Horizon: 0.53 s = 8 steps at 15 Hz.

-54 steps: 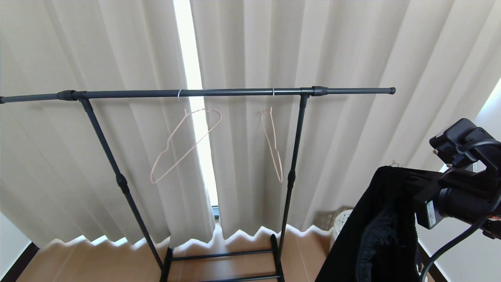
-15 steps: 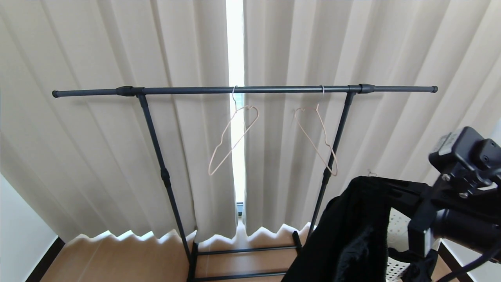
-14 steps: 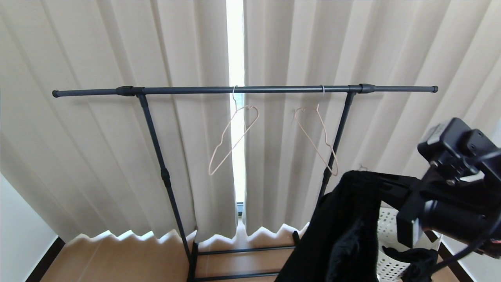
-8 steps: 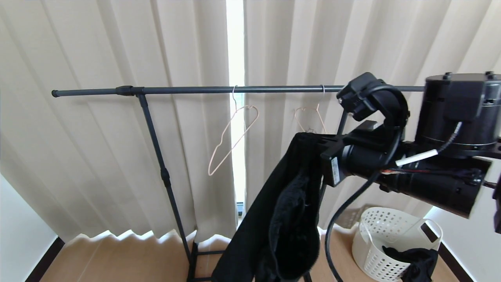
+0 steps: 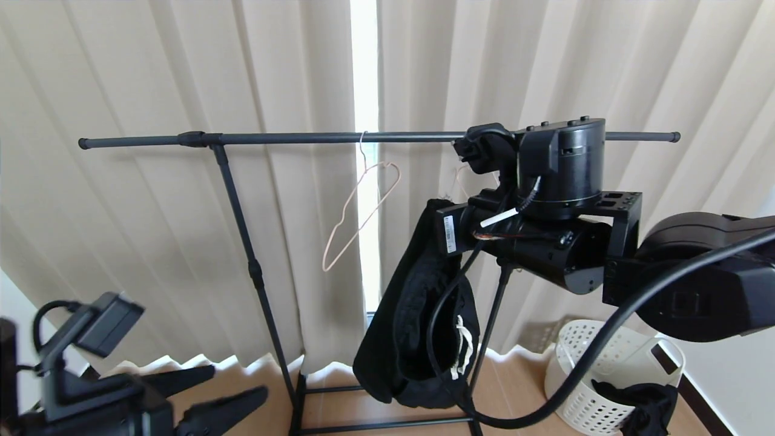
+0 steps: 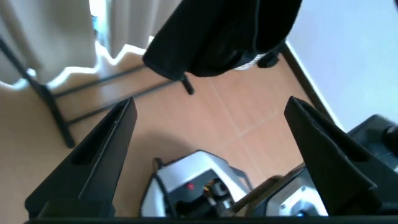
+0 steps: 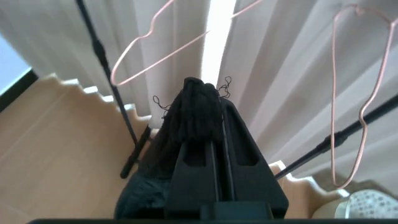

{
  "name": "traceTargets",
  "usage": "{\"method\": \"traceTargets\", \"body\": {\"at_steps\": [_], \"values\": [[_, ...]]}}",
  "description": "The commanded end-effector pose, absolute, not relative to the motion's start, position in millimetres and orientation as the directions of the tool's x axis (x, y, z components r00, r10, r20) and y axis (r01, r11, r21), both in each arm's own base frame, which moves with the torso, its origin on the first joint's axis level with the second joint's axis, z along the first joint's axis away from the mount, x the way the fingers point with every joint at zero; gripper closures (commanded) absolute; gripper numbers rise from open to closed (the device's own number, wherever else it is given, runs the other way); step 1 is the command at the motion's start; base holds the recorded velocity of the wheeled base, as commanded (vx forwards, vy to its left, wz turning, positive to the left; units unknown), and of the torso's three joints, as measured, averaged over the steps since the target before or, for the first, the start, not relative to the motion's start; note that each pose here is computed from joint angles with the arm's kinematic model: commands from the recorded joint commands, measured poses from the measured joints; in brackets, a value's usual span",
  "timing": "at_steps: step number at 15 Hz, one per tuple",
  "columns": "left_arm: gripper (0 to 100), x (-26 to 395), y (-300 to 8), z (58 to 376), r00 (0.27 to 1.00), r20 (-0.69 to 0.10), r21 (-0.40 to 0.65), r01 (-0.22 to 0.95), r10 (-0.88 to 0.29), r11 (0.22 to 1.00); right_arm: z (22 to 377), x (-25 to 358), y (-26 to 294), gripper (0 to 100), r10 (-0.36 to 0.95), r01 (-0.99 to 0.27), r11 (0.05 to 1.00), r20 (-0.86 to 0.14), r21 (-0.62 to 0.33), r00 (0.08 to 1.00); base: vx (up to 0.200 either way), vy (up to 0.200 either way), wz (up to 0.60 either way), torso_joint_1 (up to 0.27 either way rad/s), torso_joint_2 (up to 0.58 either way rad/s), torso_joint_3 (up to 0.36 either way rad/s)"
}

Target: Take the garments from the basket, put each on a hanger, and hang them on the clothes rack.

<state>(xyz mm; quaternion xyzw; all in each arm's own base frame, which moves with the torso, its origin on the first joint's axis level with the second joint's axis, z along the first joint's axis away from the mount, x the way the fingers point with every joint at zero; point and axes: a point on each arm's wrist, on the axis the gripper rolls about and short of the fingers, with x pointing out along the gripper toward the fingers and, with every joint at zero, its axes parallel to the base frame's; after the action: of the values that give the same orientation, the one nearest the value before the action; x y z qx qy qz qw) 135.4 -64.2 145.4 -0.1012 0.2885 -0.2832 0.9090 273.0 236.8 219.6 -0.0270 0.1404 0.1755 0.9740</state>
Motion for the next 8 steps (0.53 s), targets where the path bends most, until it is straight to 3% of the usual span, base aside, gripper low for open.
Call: {"method": "traceTargets", "body": {"at_steps": [1,5,8], "values": [[0,212,-137,130,0.536,-0.541,-0.463,0.454,-0.649,0.761,213,283,246,100,0.308,-0.318,0.948,-0.286,0.012,0.908,0.0,0.0,0.0,0.0,0.0,0.0],[0,246,-178,124,0.509,-0.539,-0.503,0.445,-0.671,0.741,217,281,243,100,0.29,-0.273,0.957,-0.271,0.102,0.918,0.0,0.0,0.0,0.0,0.0,0.0],[0,260,-204,106,0.502,-0.574,-0.5,0.411,-0.648,0.762,224,280,239,100,0.28,-0.259,0.959,-0.253,0.111,0.926,0.0,0.0,0.0,0.0,0.0,0.0]]}}
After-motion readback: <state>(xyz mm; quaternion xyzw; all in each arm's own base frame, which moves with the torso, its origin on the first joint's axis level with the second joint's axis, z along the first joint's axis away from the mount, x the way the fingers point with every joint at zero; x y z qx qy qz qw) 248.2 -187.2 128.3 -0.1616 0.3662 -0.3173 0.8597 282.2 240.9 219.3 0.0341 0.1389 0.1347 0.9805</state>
